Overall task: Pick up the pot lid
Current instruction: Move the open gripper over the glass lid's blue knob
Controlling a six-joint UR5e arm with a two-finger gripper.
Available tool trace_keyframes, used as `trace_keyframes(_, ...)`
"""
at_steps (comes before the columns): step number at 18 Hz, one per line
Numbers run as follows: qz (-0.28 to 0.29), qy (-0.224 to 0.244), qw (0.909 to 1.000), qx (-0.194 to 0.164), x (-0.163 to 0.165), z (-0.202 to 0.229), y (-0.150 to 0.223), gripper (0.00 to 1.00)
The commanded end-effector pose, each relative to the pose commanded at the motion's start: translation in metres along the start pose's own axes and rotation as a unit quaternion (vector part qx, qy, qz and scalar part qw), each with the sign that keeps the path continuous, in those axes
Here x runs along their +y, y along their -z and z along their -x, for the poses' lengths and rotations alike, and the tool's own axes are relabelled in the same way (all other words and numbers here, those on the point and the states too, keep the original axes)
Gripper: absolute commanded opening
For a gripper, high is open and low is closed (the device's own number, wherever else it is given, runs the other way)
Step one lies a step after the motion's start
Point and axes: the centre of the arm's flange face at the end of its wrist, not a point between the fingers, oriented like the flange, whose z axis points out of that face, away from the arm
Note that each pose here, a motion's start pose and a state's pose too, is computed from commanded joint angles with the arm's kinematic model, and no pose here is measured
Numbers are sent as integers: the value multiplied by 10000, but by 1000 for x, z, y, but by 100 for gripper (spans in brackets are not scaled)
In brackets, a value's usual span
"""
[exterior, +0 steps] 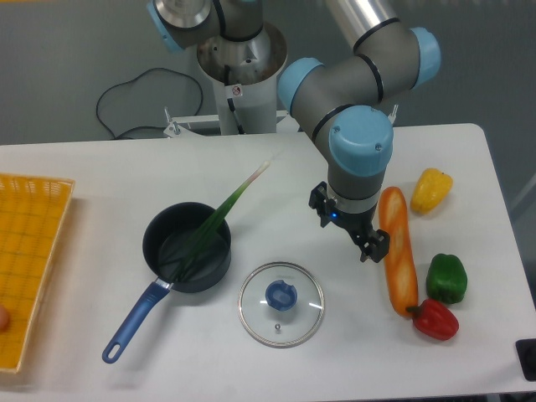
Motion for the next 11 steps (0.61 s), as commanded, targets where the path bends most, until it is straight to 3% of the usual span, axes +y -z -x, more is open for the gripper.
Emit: trace_keyframes(11, -133, 41, 9995, -299, -22, -10, 6, 100)
